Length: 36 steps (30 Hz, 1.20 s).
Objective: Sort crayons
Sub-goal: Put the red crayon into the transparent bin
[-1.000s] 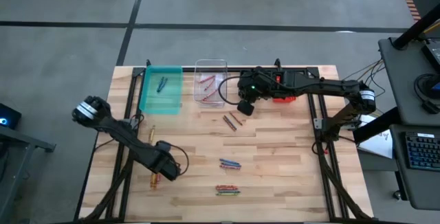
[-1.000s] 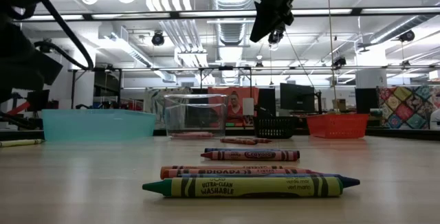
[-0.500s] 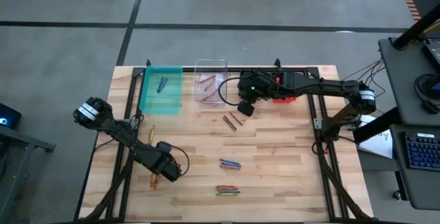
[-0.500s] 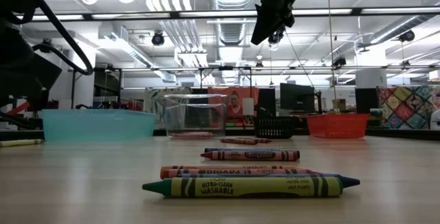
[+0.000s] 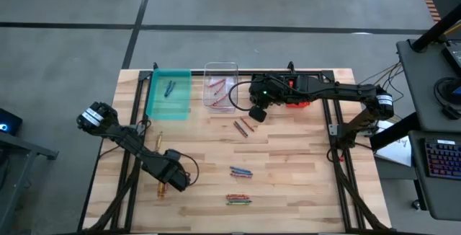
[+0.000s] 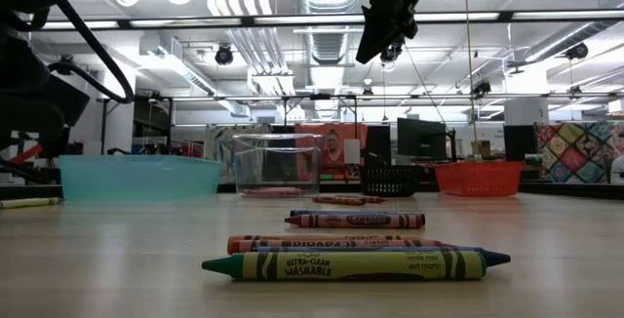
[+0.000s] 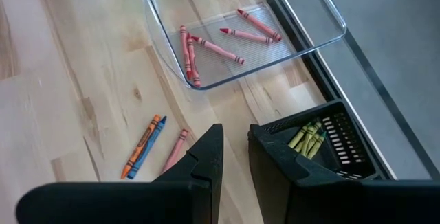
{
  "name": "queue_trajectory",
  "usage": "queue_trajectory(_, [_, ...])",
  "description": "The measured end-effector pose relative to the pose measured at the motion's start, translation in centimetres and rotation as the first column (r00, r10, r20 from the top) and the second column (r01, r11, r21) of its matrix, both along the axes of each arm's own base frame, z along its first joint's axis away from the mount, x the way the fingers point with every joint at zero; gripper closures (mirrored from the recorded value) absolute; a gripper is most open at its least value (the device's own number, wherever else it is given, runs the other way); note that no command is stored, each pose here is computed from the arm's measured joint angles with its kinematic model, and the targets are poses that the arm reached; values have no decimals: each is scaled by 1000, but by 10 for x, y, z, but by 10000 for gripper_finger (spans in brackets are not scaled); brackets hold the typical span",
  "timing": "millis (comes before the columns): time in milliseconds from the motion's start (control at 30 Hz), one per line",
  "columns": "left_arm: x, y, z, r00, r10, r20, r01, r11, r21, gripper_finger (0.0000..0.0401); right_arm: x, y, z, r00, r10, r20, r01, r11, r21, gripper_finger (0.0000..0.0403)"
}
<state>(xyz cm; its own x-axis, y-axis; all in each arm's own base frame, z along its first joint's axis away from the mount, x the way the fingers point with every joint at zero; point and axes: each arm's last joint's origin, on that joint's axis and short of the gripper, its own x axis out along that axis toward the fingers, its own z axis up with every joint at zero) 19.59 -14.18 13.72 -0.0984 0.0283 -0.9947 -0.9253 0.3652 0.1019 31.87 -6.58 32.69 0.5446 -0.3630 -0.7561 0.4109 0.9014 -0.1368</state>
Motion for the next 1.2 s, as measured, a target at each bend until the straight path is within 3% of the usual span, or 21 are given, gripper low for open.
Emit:
queue_trajectory(300, [2,-1,2,1000,-4,22,3,1000,23,397,0,0,0,1000,12,-10,-13,1000,-8,344])
queue_trajectory(567, [21,-7,20,989,-46,143,41,998,36,400,-2,0,-2,999,22,-38,-23,1000,-11,344])
queue_trajectory(767, [39,4,42,959,-137,248,114,988,102,401,-10,2,-6,992,17,-127,-15,1000,18,344])
queue_trajectory(967, [54,32,64,912,-259,319,185,952,244,401,-19,10,-10,976,51,-212,-35,996,77,344])
queue_trajectory(1200, [72,77,89,824,-412,389,222,867,446,401,-27,30,-1,975,117,-190,-102,991,85,344])
